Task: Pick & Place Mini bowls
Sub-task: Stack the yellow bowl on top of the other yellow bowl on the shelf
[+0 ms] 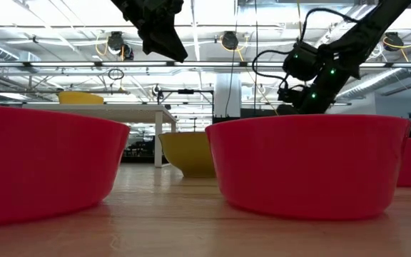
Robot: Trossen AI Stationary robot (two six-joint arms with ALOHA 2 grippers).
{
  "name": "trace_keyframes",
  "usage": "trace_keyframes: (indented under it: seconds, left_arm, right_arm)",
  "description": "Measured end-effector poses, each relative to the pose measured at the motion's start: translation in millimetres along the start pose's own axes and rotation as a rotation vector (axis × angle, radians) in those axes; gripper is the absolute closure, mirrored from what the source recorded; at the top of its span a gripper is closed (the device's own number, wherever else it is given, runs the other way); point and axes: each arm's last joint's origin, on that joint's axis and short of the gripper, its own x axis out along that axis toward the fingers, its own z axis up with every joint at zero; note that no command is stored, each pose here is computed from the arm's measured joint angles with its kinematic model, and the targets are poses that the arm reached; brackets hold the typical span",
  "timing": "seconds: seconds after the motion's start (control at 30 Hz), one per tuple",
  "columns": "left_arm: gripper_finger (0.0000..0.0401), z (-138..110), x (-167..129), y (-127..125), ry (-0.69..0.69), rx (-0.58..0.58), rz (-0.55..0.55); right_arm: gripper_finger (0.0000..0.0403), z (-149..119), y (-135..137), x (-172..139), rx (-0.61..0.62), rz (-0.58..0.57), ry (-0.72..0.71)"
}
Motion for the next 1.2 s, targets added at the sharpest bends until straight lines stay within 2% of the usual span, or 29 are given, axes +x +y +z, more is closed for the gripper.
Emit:
trace_keyframes:
  seconds: [0.3,0.4,0.53,0.73,0.83,0.93,1.07,1.2]
  left_arm:
    - [0.0288,0.0,0.0,0.0,0.000,0.000,0.000]
    - [0.0288,0.0,0.0,0.0,0.000,0.001,0.000]
    - [0.0288,0.0,0.0,0.0,0.000,0.009,0.000]
    - [0.0288,0.0,0.0,0.0,0.000,0.051,-0.001]
    - [0.0288,0.2,0.0,0.0,-0.002,0.105,-0.001]
    - [0.0288,3.4,-0.1,-0.1,-0.035,0.175,0.001]
    - [0.0287,10.8,-0.6,-0.3,-0.113,0.227,0.002]
    - [0.0287,13.3,-1.1,-3.4,-0.154,0.298,-0.096]
  right_arm:
    - [0.0286,-6.0,-3.4,18.0,-0.083,-0.022,0.050]
    - [0.0315,-7.2,-3.1,19.5,-0.139,-0.018,0.059]
    - [0.0383,-7.2,-0.7,19.3,-0.202,0.042,0.060]
    - [0.0400,-2.2,7.5,8.5,-0.232,0.189,0.013]
    - [0.0401,6.4,18.2,-7.3,-0.256,0.290,-0.086]
    - [0.0401,16.4,30.9,-28.1,-0.254,0.442,-0.196]
    - [0.0402,27.4,53.7,-53.0,-0.225,0.687,-0.231]
    - [0.0402,31.9,79.4,-70.3,-0.269,0.840,-0.228]
